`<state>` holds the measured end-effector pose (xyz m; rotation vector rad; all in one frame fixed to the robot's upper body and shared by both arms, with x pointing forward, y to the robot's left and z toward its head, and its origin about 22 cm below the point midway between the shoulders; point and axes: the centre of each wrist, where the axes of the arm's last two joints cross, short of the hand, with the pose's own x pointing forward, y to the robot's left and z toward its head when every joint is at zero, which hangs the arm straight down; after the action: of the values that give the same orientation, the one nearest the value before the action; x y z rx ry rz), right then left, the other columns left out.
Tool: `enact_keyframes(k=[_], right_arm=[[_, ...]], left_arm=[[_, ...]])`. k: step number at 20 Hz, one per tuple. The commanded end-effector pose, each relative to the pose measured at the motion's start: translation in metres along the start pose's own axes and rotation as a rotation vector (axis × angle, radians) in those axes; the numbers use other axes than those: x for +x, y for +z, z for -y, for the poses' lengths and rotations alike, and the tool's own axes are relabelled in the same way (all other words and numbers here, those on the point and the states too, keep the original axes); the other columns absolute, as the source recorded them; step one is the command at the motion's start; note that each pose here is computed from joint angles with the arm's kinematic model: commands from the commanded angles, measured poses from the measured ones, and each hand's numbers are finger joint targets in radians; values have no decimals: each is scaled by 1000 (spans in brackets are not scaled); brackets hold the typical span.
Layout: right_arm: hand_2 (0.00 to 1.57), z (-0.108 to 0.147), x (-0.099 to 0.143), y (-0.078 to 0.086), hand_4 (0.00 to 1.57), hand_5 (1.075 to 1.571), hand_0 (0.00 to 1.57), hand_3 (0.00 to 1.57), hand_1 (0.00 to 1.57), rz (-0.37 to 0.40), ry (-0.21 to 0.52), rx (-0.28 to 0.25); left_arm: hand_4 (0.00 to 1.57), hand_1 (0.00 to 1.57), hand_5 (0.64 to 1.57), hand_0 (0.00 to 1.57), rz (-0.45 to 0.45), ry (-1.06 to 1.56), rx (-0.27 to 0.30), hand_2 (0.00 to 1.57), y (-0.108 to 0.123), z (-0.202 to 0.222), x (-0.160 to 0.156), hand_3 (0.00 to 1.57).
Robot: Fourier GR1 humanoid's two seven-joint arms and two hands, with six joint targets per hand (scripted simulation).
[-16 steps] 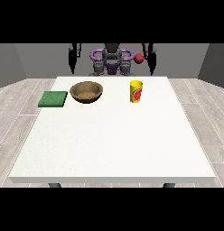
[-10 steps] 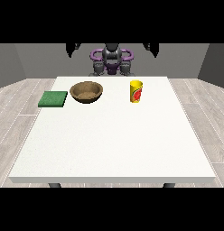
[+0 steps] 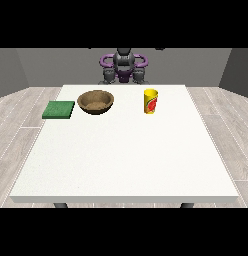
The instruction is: Pick the cup and pour the ball into the bowl, then pick the bowl and place it on the pad
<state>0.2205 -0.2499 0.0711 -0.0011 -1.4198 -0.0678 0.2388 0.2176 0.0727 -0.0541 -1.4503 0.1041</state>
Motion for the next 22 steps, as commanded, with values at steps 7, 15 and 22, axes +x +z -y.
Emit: enact_keyframes(k=[7, 15, 22], right_arm=[[0, -1, 36, -17, 721, 1546, 0, 0, 0, 310, -10, 10], [0, 13, 28, -29, 691, 1547, 0, 0, 0, 467, -48, 59], [0, 29, 35, -33, 676, 1559, 0, 0, 0, 443, -31, 67]], left_arm=[[593, 0, 1550, 0, 303, -45, -28, 0, -28, 26, 27, 0], [555, 0, 1496, 0, 493, -134, 13, 0, -49, -15, -10, 0], [187, 0, 1472, 0, 409, -154, 11, 0, -69, -35, -71, 0]])
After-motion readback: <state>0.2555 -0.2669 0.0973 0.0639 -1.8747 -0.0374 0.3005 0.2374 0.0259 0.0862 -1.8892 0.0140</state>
